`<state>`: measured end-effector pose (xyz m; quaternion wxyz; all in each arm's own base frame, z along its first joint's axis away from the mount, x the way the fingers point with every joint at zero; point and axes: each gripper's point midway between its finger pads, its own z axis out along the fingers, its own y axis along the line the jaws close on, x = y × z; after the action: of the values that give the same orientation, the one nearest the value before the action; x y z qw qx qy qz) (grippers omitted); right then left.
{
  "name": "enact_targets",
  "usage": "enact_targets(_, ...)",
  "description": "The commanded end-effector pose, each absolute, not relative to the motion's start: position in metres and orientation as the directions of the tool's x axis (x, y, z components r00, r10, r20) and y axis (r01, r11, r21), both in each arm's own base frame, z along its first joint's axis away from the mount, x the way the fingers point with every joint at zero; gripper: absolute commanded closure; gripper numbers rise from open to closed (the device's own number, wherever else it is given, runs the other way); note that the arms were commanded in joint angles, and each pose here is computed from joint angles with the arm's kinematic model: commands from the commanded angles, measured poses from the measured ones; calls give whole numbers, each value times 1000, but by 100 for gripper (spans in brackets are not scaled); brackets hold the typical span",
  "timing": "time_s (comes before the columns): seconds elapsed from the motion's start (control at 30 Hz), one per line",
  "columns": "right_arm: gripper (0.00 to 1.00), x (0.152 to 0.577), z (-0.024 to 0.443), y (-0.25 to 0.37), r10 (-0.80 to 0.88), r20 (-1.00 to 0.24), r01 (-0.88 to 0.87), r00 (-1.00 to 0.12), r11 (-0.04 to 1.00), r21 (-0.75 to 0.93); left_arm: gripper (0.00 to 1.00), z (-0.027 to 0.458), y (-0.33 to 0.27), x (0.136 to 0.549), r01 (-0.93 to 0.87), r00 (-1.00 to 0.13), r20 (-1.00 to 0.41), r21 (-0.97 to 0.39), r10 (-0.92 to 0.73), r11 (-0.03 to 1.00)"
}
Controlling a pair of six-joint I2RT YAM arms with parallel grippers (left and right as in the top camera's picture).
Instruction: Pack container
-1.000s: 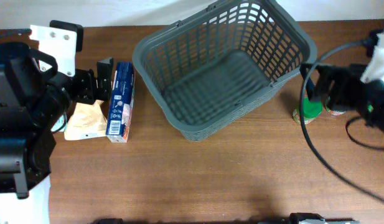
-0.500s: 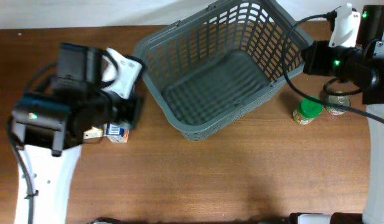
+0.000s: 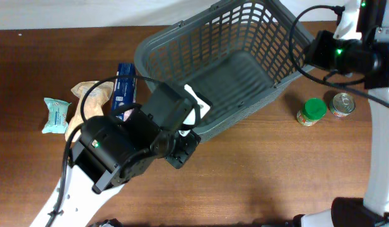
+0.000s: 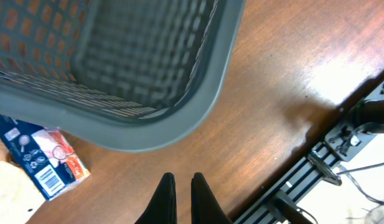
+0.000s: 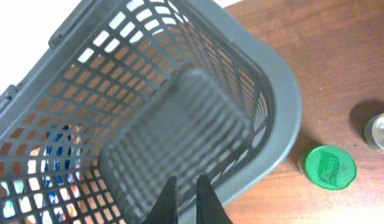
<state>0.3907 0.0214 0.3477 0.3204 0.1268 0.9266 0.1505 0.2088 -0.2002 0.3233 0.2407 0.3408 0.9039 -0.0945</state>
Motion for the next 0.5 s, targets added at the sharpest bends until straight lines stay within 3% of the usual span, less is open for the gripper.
enact_targets(0.0, 96, 405, 330, 28, 342, -502, 158, -795, 914, 373, 98, 321, -206, 210, 663, -641, -492, 33, 590, 748)
enact_targets(0.47, 96, 441, 286, 26, 342, -444, 185, -828, 914, 360, 98, 265, -242, 212, 725, -629, -302, 104, 716, 681)
